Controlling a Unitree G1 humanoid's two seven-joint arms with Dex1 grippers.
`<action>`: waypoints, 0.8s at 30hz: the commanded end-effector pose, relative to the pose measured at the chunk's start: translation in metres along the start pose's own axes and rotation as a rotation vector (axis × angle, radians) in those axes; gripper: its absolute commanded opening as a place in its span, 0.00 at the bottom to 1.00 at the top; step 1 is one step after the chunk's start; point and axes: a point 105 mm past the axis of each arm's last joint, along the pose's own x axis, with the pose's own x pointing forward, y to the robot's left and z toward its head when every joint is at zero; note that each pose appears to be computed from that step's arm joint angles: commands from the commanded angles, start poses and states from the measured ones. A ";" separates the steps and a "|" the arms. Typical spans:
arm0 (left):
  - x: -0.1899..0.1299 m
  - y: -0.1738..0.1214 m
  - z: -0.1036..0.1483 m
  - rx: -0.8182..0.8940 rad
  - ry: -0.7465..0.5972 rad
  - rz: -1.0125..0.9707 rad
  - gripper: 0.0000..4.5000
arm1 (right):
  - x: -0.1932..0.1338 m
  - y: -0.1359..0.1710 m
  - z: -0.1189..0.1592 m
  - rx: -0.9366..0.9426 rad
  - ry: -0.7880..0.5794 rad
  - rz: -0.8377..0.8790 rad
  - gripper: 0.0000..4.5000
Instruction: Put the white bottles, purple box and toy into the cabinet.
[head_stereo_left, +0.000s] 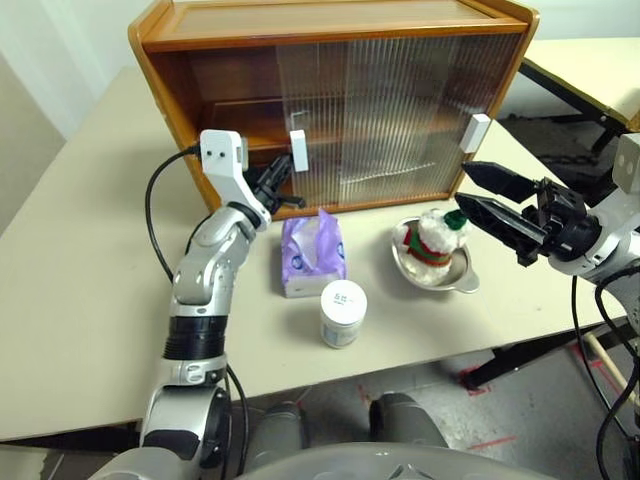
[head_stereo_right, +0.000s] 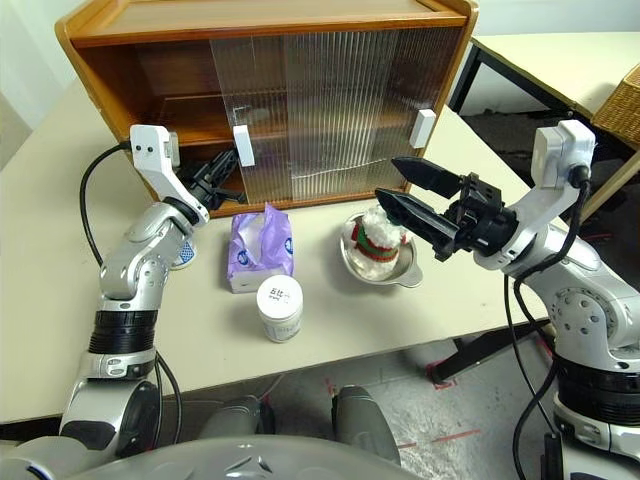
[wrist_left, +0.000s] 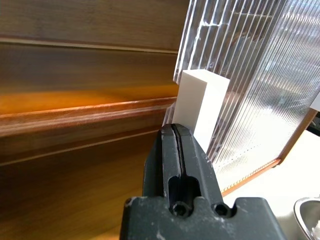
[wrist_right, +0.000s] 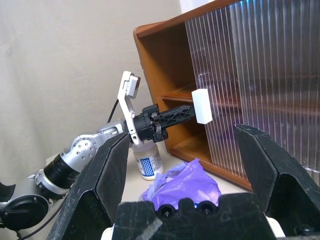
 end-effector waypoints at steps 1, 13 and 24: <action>0.007 -0.006 -0.001 0.007 0.005 -0.026 0.00 | -0.001 0.003 0.003 -0.008 0.002 0.001 1.00; 0.032 -0.036 -0.003 -0.006 -0.022 -0.131 0.00 | -0.007 0.005 0.006 -0.024 0.004 -0.030 1.00; 0.033 -0.031 -0.001 -0.013 -0.045 -0.111 0.00 | -0.006 0.006 0.006 -0.022 -0.002 -0.035 1.00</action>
